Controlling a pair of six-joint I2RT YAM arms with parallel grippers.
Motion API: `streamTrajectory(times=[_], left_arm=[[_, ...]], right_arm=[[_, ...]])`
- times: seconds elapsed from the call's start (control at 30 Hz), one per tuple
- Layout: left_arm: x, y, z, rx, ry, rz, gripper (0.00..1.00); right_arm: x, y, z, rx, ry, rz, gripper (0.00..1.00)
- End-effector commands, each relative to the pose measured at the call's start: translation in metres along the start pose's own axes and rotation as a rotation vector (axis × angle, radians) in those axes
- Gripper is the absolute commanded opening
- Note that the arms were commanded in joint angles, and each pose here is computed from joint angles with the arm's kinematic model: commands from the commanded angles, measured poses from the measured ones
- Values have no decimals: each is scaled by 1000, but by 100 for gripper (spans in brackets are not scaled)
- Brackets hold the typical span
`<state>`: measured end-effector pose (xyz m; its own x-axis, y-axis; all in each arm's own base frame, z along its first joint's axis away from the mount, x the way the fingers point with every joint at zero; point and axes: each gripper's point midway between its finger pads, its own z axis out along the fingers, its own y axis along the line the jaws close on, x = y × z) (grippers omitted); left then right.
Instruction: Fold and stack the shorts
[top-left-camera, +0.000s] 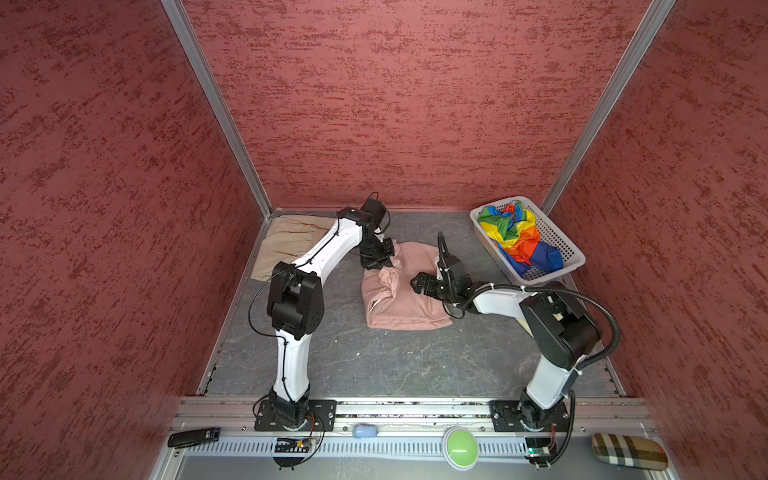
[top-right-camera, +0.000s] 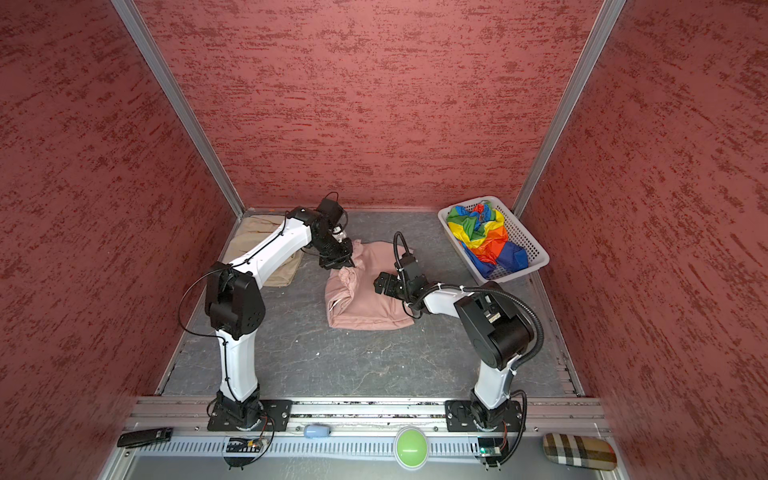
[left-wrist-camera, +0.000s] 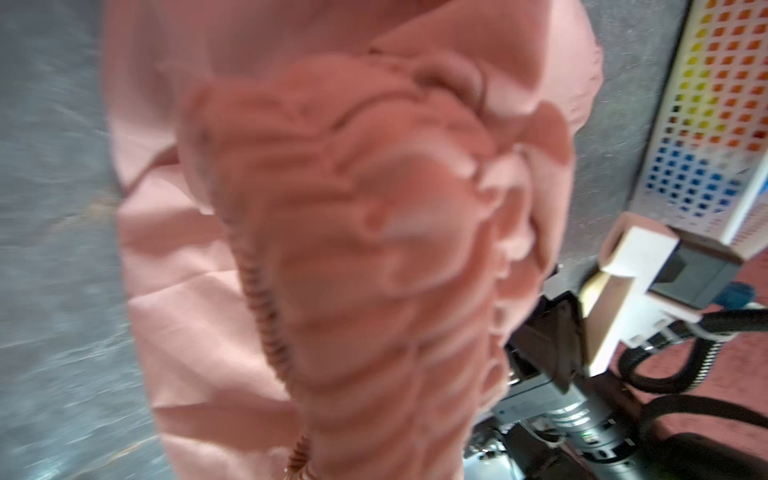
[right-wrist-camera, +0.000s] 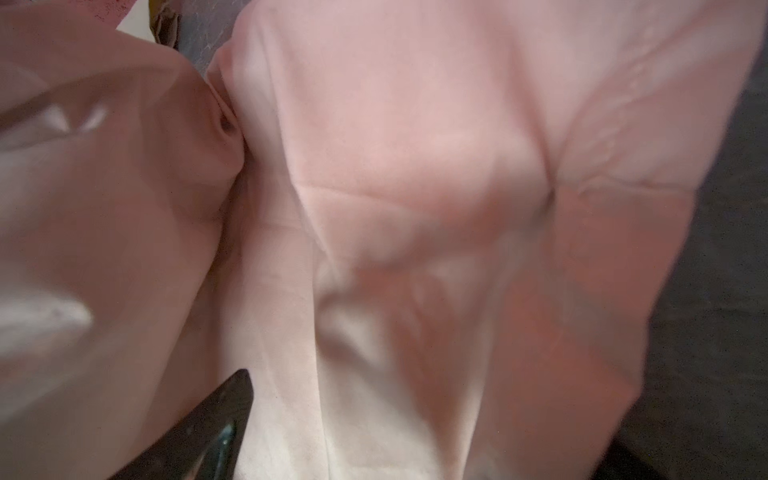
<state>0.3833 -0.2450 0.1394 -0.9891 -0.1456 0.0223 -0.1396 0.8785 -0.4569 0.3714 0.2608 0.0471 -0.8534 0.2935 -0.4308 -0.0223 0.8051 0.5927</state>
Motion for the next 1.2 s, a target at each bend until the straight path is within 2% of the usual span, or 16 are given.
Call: streamTrajectory(times=[0.0,0.33,0.57,0.7,0.77,0.83,0.93,0.97,1.07,1.17], left_arm=[[-5,-23,11,105,9,-17,0],[-10,-34,45,229,-6,-90,0],[-9,-54,62,350,-18,-111,0],[-4,-72,74,423,12,-115,7],[-1,-86,75,476,15,-106,16],[1,-102,67,530,7,-83,30],[2,-122,37,600,-19,-37,74],[0,-125,22,618,-40,-18,99],[-10,-119,-30,640,-124,10,99],[-18,-95,-78,633,-224,15,99]], right_arm=[[48,-33,9,83,149,54,99],[45,-29,-7,77,134,42,99],[22,-26,-59,123,30,-2,99],[8,-30,-91,134,-31,-9,99],[4,-36,-101,140,-53,0,99],[0,-42,-108,140,-69,9,99],[-6,-45,-117,120,-91,14,99],[-8,-44,-121,112,-101,9,99],[-18,-38,-134,122,-129,-44,99],[-23,-39,-131,163,-107,-98,99]])
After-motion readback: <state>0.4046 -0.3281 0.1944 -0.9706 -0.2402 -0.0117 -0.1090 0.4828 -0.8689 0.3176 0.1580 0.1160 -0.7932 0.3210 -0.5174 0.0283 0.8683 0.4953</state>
